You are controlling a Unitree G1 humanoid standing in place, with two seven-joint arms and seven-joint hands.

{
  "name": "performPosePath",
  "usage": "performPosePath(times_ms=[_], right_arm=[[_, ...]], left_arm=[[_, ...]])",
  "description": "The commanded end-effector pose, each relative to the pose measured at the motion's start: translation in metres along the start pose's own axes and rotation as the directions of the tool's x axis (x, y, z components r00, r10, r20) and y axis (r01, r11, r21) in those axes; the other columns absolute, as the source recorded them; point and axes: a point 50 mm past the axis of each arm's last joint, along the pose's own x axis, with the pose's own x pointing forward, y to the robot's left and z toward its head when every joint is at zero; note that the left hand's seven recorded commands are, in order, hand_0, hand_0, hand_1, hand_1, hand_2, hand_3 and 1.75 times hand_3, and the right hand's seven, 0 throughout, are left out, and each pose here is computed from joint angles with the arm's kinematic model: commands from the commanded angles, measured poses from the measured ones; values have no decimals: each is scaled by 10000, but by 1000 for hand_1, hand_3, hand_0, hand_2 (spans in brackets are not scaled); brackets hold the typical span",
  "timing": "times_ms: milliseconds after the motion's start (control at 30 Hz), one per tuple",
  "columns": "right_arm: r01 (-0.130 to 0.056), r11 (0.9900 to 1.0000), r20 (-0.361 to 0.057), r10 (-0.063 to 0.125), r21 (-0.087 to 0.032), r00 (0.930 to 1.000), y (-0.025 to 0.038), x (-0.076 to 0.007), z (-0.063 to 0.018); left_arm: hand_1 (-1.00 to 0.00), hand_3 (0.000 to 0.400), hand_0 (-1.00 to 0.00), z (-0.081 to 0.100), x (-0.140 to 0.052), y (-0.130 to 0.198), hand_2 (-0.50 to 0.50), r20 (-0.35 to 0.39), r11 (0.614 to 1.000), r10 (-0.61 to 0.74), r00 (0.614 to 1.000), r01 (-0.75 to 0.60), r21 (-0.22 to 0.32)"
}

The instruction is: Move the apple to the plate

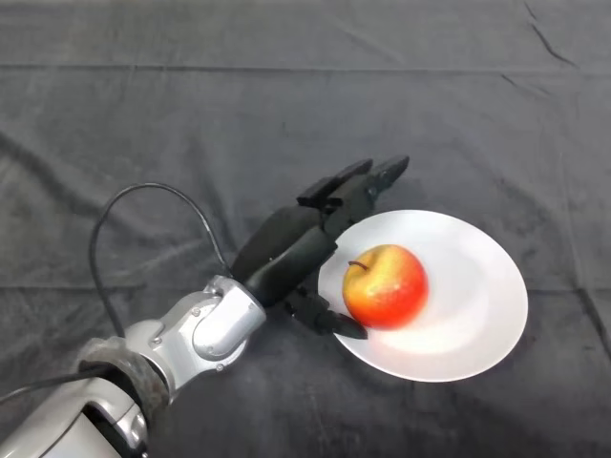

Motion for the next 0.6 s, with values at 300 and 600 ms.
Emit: performPosePath(times_ms=[300, 600], right_arm=[[-239, 9997, 319, 236, 100, 9992, 69, 25, 87], [-240, 9997, 319, 237, 100, 9992, 69, 25, 87]], left_arm=[[0, 0, 0, -271, -364, 178, 0, -1164, 9982, 143, 9931, -73, 600], [0, 0, 0, -441, -643, 337, 0, -2148, 9959, 620, 9747, -462, 781]])
